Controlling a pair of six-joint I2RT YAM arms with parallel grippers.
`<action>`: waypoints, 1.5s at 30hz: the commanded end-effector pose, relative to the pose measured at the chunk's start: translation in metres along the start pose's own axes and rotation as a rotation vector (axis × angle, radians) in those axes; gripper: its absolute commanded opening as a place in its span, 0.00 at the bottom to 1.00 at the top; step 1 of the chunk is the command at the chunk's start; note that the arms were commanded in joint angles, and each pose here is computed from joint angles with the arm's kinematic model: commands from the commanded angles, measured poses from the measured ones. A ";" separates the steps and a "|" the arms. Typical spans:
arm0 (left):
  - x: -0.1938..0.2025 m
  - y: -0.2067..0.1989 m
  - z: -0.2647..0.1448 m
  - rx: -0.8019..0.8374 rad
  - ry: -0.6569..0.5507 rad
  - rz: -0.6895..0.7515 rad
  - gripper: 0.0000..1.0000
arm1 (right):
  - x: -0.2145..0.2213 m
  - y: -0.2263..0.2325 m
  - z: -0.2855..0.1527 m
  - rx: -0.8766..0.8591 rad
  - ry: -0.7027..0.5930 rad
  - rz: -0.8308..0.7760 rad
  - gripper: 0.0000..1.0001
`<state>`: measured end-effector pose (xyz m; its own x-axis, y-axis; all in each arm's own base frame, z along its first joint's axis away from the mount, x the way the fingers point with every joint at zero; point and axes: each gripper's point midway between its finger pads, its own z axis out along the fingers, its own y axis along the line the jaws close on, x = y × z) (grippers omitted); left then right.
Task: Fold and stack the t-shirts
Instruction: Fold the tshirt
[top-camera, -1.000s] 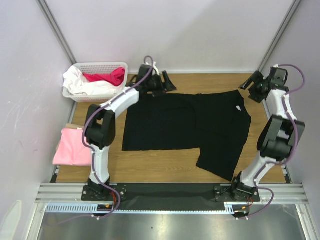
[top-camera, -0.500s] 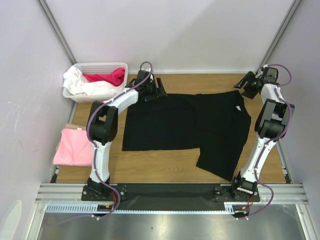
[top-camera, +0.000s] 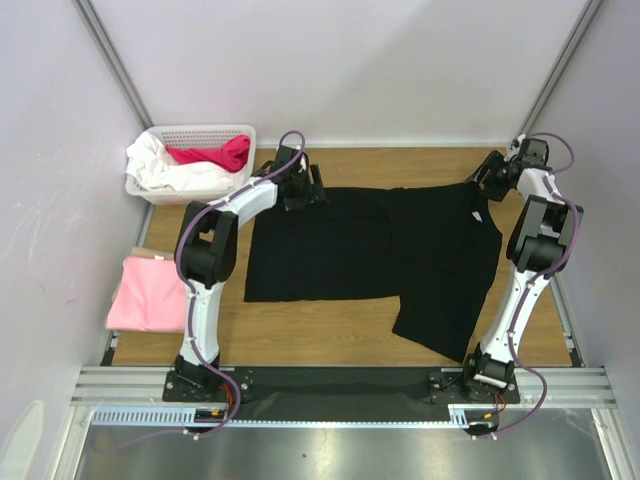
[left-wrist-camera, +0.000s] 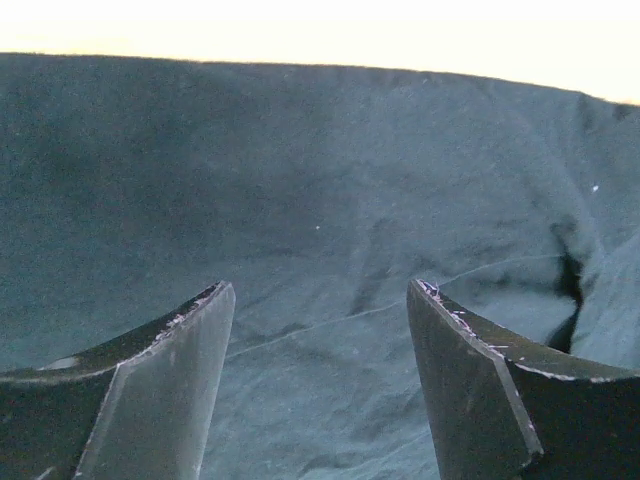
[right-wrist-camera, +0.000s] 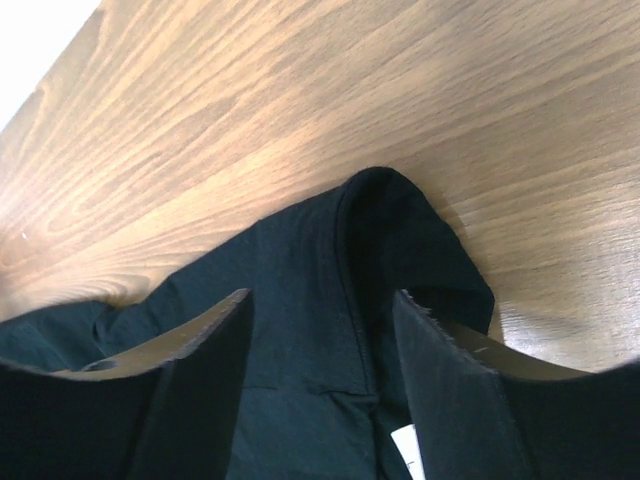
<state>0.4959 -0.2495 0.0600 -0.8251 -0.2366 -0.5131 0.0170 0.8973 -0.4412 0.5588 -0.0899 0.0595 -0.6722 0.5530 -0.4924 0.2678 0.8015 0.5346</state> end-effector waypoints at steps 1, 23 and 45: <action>-0.003 0.002 -0.002 -0.018 -0.007 0.032 0.76 | -0.007 0.003 0.002 -0.015 -0.009 -0.047 0.62; 0.007 0.046 0.011 -0.138 0.045 -0.077 0.73 | -0.020 -0.017 0.003 0.083 -0.057 -0.010 0.00; -0.035 -0.054 -0.032 0.057 -0.131 0.435 0.72 | -0.024 0.006 -0.022 -0.001 -0.031 0.026 0.47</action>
<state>0.4878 -0.2337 0.0409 -0.8383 -0.0162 -0.5449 0.1567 0.9502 -0.2693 0.5554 -0.1070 0.0374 -0.6746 0.5863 -0.4486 0.3369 0.7852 0.5196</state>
